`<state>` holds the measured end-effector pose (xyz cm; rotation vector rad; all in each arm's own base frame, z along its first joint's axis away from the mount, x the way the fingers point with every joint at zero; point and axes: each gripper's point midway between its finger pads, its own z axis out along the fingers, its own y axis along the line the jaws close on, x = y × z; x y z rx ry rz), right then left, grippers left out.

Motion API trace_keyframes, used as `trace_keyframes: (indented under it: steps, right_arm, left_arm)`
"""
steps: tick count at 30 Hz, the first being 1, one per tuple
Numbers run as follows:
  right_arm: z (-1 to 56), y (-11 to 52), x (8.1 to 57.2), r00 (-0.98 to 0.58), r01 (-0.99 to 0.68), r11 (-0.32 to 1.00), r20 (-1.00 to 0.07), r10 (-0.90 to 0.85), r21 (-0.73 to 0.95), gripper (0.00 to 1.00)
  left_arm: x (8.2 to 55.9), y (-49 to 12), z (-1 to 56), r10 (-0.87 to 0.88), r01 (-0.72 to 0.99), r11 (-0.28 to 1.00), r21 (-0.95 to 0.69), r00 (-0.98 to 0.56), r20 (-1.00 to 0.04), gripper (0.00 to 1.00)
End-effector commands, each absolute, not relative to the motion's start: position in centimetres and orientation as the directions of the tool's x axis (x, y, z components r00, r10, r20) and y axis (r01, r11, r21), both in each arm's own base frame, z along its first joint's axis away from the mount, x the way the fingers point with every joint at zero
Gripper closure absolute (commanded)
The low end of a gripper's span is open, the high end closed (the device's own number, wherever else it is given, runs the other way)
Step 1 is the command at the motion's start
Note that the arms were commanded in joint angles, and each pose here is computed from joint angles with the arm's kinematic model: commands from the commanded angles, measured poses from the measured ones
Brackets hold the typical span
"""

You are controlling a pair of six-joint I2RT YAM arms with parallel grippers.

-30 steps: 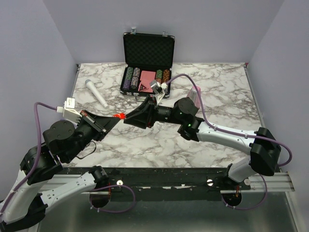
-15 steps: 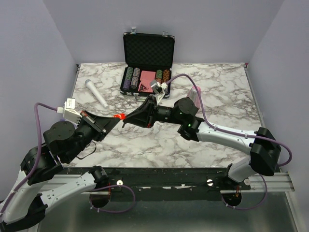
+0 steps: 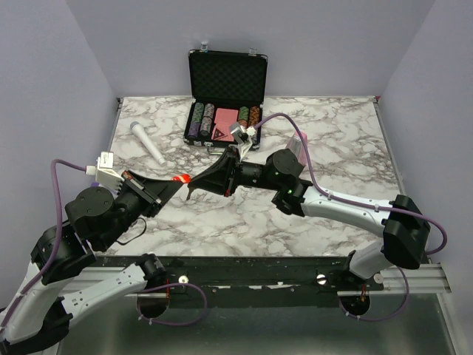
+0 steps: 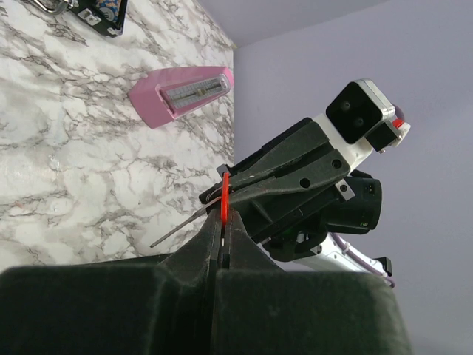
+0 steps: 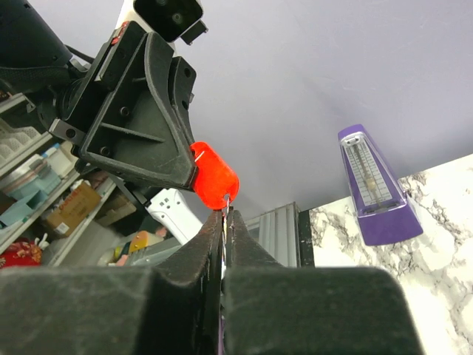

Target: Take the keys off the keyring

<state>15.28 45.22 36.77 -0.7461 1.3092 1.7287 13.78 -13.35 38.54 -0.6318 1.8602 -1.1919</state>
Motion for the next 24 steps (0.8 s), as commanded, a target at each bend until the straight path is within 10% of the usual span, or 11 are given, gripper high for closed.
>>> trace_keyframes:
  steps: [1, 5, 13, 24]
  right_arm:
    - [37.8, 45.6, 15.1, -0.469, -0.883, -0.134, -0.84, 0.272, 0.45, 0.95]
    - [37.6, 45.6, 15.1, -0.474, -0.88, -0.133, -0.842, 0.259, 0.455, 0.99]
    - [35.9, 46.0, 14.5, -0.488, -0.872, -0.108, -0.864, 0.122, 0.478, 0.99]
    - [32.0, 43.6, 10.9, -0.474, -0.852, -0.123, -0.849, -0.233, 0.509, 0.99]
  left_arm:
    - [13.6, -13.4, 38.4, -0.757, 0.02, 0.418, -0.908, -0.546, -0.36, 1.0]
    - [13.5, -13.0, 38.2, -0.761, 0.017, 0.42, -0.907, -0.538, -0.363, 0.97]
    - [12.8, -11.4, 36.3, -0.724, 0.01, 0.51, -0.86, -0.535, -0.436, 0.3]
    - [10.1, -10.8, 36.6, -0.42, 0.419, 0.665, -0.618, -0.474, -0.774, 0.34]
